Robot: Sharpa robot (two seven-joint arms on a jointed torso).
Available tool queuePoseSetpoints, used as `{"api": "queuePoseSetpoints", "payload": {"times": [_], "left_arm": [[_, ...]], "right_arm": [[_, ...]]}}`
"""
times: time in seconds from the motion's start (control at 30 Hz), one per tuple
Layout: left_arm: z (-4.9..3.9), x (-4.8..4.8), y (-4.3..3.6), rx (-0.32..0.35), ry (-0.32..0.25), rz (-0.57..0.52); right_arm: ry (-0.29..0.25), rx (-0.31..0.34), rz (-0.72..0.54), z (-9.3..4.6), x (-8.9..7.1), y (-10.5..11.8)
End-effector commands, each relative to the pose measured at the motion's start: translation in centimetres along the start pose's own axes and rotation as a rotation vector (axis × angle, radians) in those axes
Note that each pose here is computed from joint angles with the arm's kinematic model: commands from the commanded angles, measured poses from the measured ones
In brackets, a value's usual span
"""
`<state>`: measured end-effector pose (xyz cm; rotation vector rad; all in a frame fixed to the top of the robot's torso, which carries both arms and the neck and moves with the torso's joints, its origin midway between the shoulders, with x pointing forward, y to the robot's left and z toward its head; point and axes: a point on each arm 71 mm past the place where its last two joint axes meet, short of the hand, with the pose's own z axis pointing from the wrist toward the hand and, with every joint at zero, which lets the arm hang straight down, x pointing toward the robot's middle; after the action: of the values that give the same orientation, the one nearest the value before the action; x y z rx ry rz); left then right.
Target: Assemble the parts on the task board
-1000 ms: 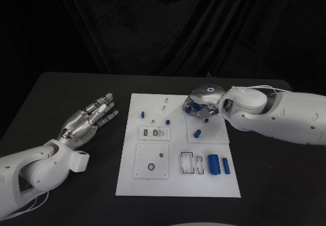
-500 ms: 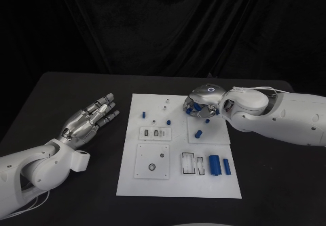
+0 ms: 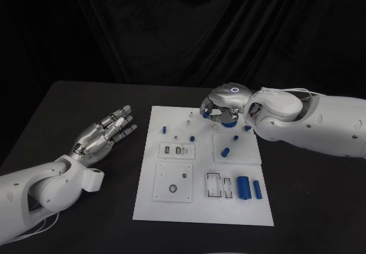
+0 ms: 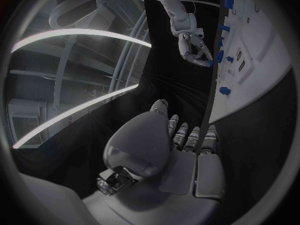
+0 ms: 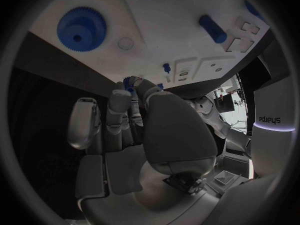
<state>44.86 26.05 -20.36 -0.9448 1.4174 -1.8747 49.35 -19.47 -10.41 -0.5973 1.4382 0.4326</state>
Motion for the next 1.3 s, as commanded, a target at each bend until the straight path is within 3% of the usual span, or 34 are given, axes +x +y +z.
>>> {"api": "queuePoseSetpoints", "payload": {"times": [0.03,0.23,0.57,1.3], "left_arm": [[0.14,0.26,-1.06,0.159,0.016,-0.010],[0.32,0.41,-0.98,0.159,0.021,-0.013],[0.35,0.46,-0.96,0.159,0.021,-0.013],[0.53,0.57,-0.87,0.159,0.026,-0.015]], "right_arm": [[0.014,0.014,0.028,1.1,-0.1,-0.1],[0.018,0.004,0.025,3.1,-0.2,0.2],[0.028,0.000,0.027,4.9,0.0,0.5],[0.095,0.020,0.025,5.9,1.3,0.7]]}}
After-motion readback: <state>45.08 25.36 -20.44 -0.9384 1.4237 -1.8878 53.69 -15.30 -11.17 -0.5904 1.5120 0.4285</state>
